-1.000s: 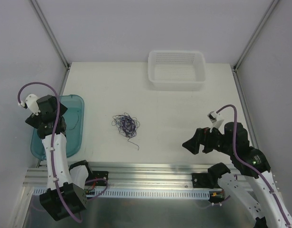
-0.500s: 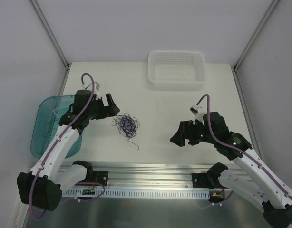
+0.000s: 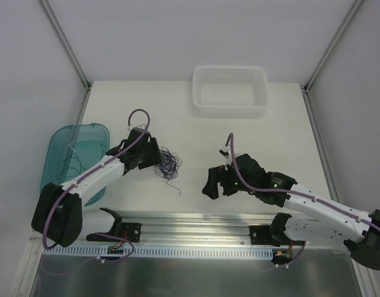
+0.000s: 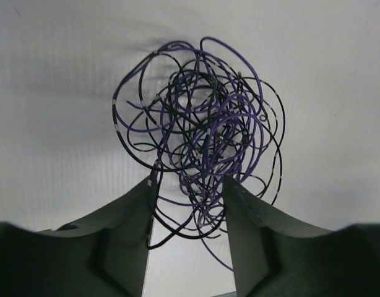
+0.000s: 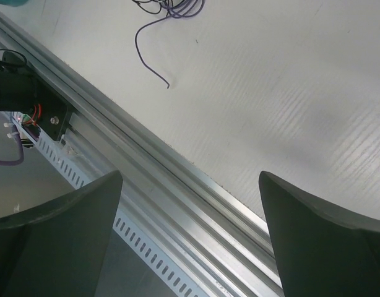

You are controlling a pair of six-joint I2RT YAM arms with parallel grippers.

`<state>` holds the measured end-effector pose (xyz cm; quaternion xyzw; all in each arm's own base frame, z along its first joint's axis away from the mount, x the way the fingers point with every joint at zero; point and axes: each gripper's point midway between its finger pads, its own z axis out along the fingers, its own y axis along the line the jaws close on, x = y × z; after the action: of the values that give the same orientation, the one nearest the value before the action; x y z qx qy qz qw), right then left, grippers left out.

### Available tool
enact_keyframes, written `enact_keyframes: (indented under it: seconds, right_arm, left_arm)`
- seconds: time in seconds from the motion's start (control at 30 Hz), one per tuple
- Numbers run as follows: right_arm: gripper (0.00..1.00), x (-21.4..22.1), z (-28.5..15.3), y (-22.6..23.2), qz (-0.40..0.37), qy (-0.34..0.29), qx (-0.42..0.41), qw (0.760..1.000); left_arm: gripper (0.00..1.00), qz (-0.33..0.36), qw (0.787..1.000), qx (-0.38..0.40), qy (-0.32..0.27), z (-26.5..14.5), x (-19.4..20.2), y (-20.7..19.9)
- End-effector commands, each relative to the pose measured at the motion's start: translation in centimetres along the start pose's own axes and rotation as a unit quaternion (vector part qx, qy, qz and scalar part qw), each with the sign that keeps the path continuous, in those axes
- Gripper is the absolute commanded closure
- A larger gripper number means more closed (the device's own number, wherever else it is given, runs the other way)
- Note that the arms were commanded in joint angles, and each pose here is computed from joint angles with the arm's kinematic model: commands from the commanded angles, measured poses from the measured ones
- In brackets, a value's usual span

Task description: Untangle the cables

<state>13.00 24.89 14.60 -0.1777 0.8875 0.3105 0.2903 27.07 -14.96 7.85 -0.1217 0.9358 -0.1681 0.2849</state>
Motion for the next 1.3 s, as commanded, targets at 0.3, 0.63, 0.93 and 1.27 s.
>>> enact_keyframes:
  seconds: [0.3, 0.63, 0.93, 1.27]
  right_arm:
    - [0.01, -3.0, 3.2, 0.4, 0.036, -0.082, 0.017, 0.996]
    - [0.1, -4.5, 9.1, 4.2, 0.056, -0.064, -0.025, 0.996]
    - [0.18, -4.9, 14.4, 6.3, 0.08, -0.05, -0.037, 0.995]
    - [0.69, -2.6, 18.2, 3.9, 0.061, -0.007, 0.031, 0.998]
  left_arm:
    - [1.0, 0.039, 0.996, 0.08, 0.017, -1.9, 6.4, -2.9]
    - [1.0, 0.018, 0.987, 0.157, 0.011, -4.4, 9.1, -3.7]
    - [1.0, 0.017, 0.987, 0.157, 0.013, -4.3, 9.5, -3.6]
    - [1.0, 0.021, 0.987, 0.16, 0.005, -4.7, 9.3, -3.6]
